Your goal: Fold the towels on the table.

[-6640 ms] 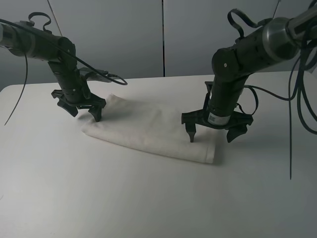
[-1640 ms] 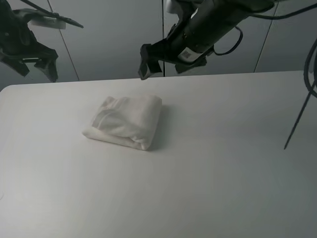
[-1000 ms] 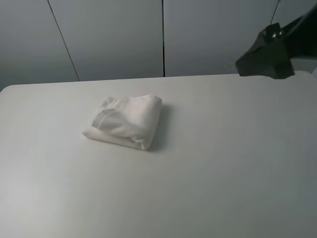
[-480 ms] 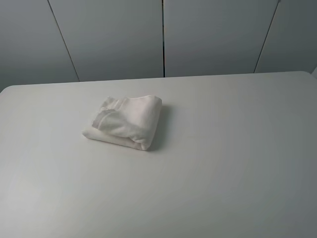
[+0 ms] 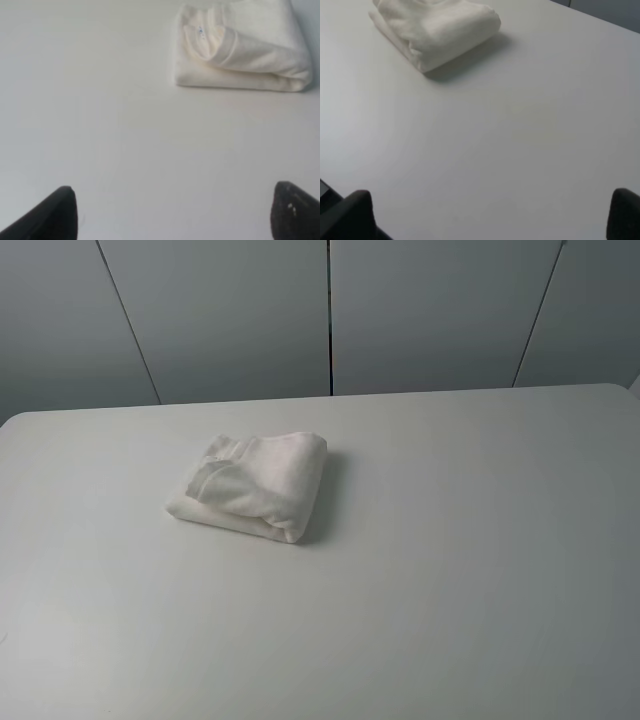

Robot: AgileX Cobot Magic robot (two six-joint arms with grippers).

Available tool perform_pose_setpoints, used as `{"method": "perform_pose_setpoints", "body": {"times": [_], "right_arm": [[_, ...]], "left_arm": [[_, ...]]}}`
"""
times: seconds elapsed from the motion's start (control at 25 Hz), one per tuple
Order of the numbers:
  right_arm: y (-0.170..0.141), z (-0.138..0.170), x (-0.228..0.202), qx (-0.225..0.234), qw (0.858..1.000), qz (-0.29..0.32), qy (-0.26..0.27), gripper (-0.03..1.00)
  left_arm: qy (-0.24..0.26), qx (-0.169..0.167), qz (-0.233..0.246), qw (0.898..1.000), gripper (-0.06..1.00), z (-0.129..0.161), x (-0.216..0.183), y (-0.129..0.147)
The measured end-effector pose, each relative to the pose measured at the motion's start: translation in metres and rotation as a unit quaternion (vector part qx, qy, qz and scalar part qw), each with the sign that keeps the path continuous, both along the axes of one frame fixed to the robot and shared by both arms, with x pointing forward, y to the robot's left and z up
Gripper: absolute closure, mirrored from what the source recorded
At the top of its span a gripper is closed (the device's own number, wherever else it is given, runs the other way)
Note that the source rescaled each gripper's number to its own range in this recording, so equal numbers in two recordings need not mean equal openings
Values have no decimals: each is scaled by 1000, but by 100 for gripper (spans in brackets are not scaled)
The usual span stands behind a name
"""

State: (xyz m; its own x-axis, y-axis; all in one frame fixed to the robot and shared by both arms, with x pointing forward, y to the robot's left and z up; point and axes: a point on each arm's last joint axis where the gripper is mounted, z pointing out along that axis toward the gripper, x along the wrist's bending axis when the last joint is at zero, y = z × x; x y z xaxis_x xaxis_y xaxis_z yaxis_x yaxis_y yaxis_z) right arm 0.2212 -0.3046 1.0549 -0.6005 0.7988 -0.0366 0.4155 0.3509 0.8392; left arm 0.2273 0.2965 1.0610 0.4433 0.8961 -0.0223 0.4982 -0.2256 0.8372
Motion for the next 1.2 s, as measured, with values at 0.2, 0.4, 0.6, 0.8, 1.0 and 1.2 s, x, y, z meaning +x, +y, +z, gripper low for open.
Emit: {"method": "perform_pose_setpoints", "body": {"times": [0.2,0.4,0.6,0.8,1.0,1.2], "right_arm": [[4,-1,3,-4,1000,18,-25,-3],[6,-3,7,-4,999,25,-44,-3],[7,-2,6,-5,998,36,-49,-3],[7,-2,6,-2,998,31,-47,-3],[9,-2,6,-2,998,-43,-44,-3],[11,-2,7,-7,989,-141,-44,-3]], "left_arm": [[-20,0,-17,1000,-5,-4,-7,1],[-49,3,-25,999,-5,-4,-3,-1],[-53,4,-27,998,-5,-7,0,-2],[-58,12,-31,998,-5,-6,0,-2],[-56,15,9,998,-5,-7,0,-3],[-55,18,72,996,-5,-7,1,-5]]}}
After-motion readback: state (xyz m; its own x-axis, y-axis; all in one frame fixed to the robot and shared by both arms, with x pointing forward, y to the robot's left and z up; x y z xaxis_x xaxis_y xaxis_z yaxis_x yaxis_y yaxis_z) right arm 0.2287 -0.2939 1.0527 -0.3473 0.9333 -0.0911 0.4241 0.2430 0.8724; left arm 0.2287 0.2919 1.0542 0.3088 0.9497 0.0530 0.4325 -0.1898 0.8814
